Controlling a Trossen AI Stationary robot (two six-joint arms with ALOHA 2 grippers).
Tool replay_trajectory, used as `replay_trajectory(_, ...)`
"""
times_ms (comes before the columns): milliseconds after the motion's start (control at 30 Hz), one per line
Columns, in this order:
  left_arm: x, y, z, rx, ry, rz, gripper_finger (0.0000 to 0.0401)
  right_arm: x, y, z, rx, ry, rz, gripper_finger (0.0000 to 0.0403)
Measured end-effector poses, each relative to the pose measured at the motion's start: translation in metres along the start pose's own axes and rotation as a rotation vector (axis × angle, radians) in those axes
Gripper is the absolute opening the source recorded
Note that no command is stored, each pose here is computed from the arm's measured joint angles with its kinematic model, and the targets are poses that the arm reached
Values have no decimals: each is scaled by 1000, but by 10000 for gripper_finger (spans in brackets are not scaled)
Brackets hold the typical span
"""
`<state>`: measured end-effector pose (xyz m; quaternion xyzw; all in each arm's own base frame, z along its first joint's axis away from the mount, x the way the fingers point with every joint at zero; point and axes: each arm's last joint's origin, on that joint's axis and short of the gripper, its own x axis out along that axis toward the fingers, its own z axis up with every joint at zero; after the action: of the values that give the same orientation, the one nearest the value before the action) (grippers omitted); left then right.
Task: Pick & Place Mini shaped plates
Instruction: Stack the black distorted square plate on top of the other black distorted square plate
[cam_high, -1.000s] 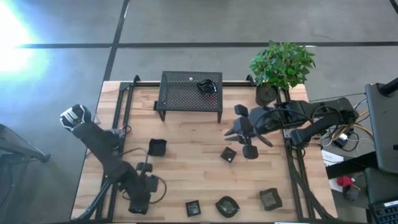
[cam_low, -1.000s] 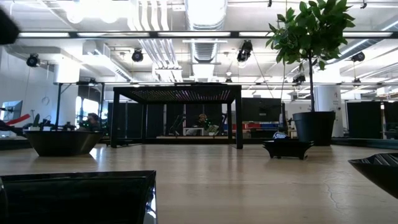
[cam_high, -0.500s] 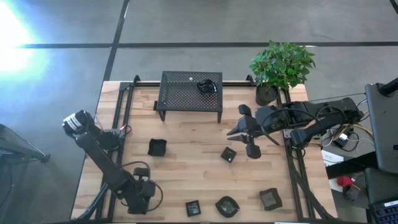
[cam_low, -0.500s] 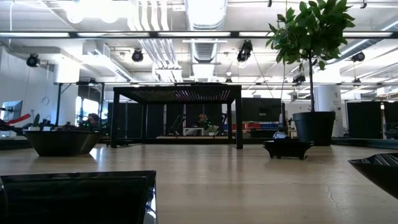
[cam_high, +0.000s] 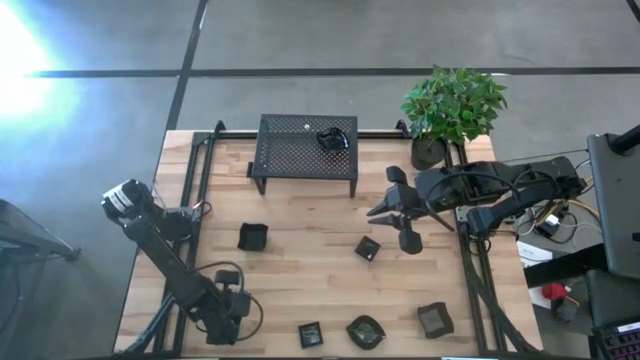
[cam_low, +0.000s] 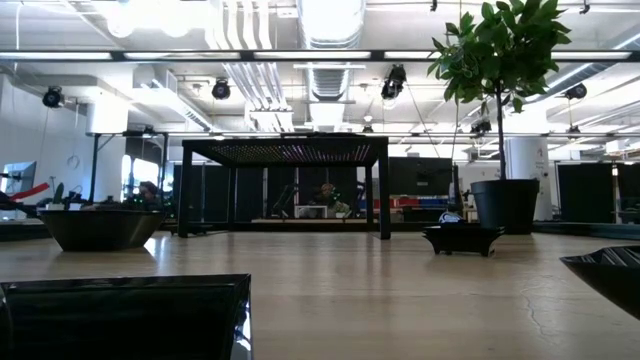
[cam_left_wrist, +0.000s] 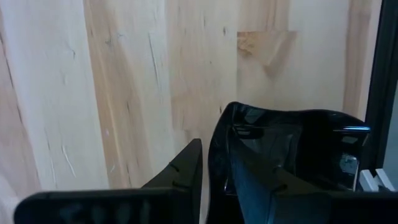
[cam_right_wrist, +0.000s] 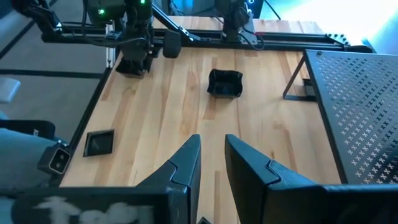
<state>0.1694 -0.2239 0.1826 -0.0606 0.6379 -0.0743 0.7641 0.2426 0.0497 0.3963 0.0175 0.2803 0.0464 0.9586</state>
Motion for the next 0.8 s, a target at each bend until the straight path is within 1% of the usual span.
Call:
replay_trajectory(267,5,4,-4,-24,11,12,76,-1,0,0,0,-2,0,68)
replay_trajectory(367,6,5,-4,-20,12,14,57,-1,0,0,2,-1,0,68)
replay_trajectory(467,6,5,-4,-19,13,13,16,-1,0,0,0,-1,0,68)
replay_trajectory(500,6,4,-4,-21,13,8,9,-1,0,0,0,-1,0,68)
replay_trajectory(667,3,3,-2,-6,9,2,2,-1,0,0,1,0,0,68)
replay_trajectory(800,-5,0,3,15,-3,-8,1,-1,0,0,0,0,0,68)
